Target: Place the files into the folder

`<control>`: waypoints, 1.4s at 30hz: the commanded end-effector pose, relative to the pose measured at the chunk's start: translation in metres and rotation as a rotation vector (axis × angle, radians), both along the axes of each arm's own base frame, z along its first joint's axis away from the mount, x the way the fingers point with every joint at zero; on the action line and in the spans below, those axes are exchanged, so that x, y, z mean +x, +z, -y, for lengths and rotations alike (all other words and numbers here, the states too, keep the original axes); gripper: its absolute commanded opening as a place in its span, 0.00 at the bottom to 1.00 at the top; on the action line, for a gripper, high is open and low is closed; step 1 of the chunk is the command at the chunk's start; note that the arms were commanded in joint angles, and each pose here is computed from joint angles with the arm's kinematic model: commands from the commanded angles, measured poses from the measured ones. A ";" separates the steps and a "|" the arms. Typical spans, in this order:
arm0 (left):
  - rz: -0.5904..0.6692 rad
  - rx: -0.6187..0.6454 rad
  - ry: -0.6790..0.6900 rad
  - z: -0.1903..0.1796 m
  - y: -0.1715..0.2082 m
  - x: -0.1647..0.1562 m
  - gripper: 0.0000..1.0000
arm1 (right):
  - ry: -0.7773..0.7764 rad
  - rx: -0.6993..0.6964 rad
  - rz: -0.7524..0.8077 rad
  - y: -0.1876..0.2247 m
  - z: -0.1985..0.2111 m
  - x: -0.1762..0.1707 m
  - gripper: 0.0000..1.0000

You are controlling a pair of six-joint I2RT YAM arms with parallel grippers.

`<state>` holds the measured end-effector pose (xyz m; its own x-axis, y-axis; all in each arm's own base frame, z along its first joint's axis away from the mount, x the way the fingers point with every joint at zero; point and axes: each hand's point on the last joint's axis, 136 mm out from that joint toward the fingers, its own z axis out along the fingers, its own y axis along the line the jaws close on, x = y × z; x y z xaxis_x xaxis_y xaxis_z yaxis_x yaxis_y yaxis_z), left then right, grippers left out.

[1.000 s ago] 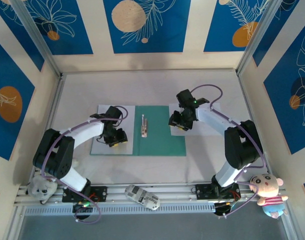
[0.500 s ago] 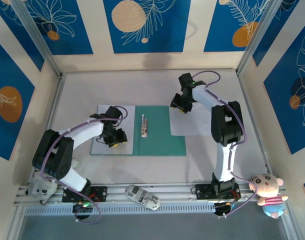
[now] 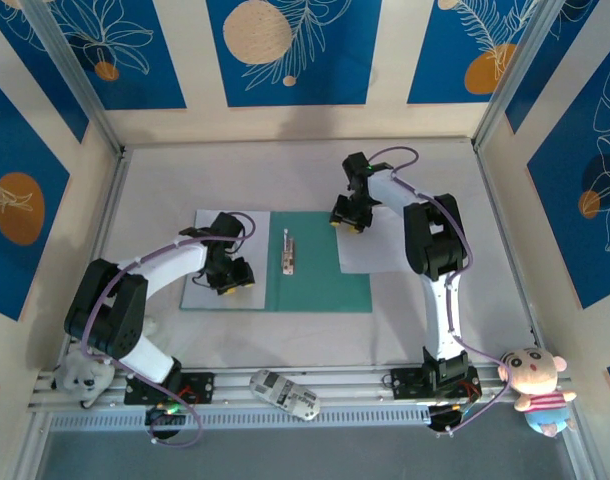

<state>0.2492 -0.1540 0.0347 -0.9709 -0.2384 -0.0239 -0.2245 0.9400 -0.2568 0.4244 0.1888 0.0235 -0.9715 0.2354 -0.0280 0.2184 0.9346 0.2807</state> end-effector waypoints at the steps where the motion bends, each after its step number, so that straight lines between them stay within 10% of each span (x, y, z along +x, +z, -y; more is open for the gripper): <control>1: -0.007 -0.005 -0.018 0.003 0.001 -0.001 0.43 | 0.078 0.028 -0.059 0.000 -0.009 -0.029 0.46; 28: -0.008 0.006 -0.018 -0.001 0.002 -0.008 0.45 | 0.630 0.201 0.021 0.034 -0.064 -0.149 0.46; 42: -0.060 -0.030 -0.029 0.016 -0.019 -0.036 0.45 | 0.254 -0.046 0.051 0.036 -0.020 -0.103 0.48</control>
